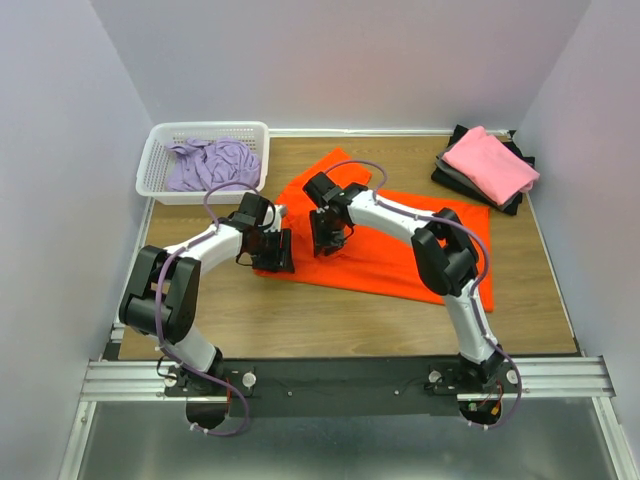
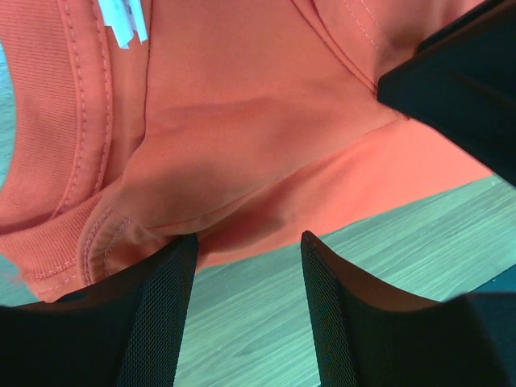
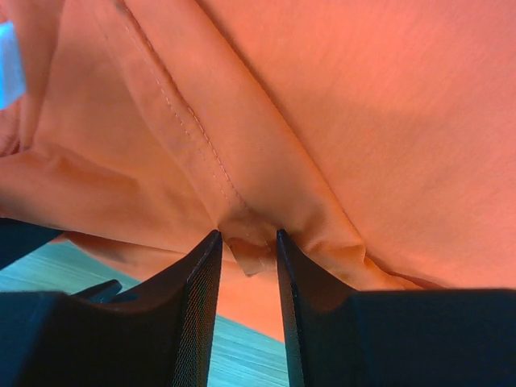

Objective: Fold and stack the t-shirts
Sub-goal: Fold the tshirt

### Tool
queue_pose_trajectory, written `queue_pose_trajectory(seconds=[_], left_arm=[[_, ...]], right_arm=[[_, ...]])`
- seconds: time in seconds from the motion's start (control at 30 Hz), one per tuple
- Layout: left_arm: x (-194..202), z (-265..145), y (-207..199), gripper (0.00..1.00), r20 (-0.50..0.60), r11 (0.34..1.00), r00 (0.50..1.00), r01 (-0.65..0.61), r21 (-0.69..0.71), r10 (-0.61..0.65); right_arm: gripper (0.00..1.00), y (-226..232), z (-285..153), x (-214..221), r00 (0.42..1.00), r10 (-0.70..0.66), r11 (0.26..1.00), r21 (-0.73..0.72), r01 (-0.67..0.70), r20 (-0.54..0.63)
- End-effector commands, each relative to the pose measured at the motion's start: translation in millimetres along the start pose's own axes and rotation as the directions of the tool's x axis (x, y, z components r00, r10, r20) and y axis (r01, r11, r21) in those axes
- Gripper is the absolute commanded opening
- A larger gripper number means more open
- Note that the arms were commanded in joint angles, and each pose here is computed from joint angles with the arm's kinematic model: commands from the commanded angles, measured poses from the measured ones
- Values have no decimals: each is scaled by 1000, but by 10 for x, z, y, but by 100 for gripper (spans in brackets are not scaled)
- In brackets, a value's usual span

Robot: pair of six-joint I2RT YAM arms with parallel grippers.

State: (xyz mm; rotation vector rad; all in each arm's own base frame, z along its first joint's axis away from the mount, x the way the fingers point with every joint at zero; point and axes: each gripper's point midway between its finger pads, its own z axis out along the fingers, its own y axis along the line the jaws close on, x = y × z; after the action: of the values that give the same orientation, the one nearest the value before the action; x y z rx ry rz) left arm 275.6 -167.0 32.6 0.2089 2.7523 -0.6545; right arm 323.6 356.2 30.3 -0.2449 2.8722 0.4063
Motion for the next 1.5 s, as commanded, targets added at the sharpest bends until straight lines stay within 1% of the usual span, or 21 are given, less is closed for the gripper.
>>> queue_pose_trajectory(seconds=[0.0,0.1,0.2,0.3,0.33,0.47,0.5,0.6,0.73,1.0,1.3,1.47], left_arm=[[-20,-59,57,63,15,999,999,-33,-23,33],[-10,-62,70,63,13,999,999,-38,-24,39],[-16,-68,56,63,13,999,999,-45,-13,46],[-13,-85,51,63,13,999,999,-49,-11,49],[-2,-87,50,63,10,999,999,-48,-10,48],[38,-115,45,63,7,999,999,-44,-4,44],[42,-116,51,63,7,999,999,-43,-5,43],[84,-119,54,63,-2,999,999,-40,-1,40],[132,-119,53,63,-9,999,999,-33,7,33],[211,-59,70,63,-36,1000,999,-21,15,22],[241,-85,98,63,-33,1000,999,-12,-5,12],[264,-77,111,63,-37,1000,999,-7,-6,7]], right_arm=[[40,-36,136,139,999,-30,998,52,31,-18],[40,-56,166,176,999,-37,997,68,39,-24],[36,-71,196,231,999,-40,995,87,43,-35],[24,-135,193,196,999,-33,991,132,35,-17],[16,-144,176,173,1000,-30,990,138,30,-8],[3,-153,48,13,998,-17,986,169,7,56],[2,-159,22,-16,998,-16,985,174,5,66],[2,-219,-45,-75,997,10,983,183,-25,81],[2,-379,-107,-151,993,89,980,171,-102,83],[2,-334,-158,-255,990,138,988,68,-140,41],[2,-669,-143,-324,973,229,968,97,-231,37],[7,-815,-228,-396,961,268,955,110,-275,68]])
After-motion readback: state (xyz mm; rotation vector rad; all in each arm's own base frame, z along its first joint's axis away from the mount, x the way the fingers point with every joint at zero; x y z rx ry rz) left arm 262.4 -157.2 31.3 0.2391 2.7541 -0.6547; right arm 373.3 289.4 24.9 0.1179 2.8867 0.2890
